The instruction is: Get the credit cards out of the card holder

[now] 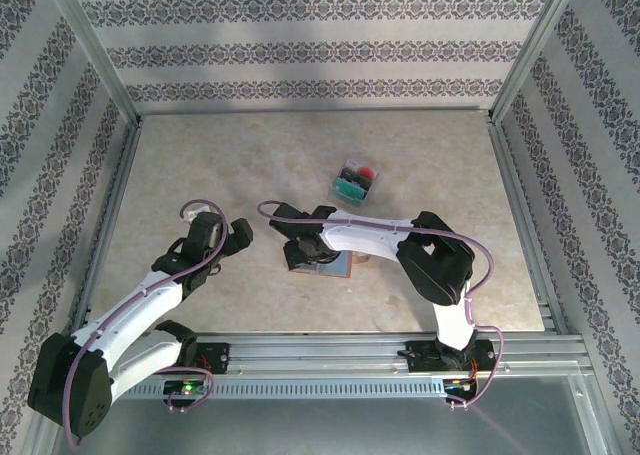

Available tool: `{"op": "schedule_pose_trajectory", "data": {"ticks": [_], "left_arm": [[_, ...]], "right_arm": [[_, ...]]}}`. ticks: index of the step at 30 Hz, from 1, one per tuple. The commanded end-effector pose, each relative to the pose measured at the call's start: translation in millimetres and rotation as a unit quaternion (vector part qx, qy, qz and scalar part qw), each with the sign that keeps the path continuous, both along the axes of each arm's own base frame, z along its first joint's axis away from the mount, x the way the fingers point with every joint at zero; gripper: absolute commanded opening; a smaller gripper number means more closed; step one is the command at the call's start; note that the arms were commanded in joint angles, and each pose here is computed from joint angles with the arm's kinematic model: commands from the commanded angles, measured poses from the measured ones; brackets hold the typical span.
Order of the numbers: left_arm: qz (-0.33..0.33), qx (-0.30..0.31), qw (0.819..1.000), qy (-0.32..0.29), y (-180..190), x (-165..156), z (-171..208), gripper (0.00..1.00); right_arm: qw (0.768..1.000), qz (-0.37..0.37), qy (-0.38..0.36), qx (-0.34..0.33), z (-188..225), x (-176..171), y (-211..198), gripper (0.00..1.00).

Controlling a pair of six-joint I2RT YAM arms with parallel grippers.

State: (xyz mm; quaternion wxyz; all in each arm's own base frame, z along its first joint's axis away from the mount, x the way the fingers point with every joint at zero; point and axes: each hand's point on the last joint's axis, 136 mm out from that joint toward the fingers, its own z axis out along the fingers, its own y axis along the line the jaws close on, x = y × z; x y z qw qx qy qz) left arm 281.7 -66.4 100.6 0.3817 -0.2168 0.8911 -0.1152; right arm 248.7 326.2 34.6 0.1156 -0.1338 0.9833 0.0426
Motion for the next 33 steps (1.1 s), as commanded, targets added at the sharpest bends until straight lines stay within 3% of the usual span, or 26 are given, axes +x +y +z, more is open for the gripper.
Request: {"op": "schedule_pose_trajectory", "data": {"ticks": [1,13,28,33], "left_arm": [[0.011,-0.005,1.0,0.011,5,-5,-6,0.99],[0.011,-0.009,1.0,0.015,5,-6,-9,0.99],[0.011,-0.013,1.0,0.012,5,-5,-7,0.99],[0.008,-0.017,1.0,0.006,4,-4,-2,0.99]], "right_arm": [[1.0,-0.006,0.004,0.01,-1,1,9,0.73],[1.0,-0.002,0.011,0.005,-12,-2,9,0.74],[1.0,0.002,0.014,-0.003,-15,-7,-1,0.62],[1.0,0.0,0.007,-0.009,-11,-9,-9,0.51]]}}
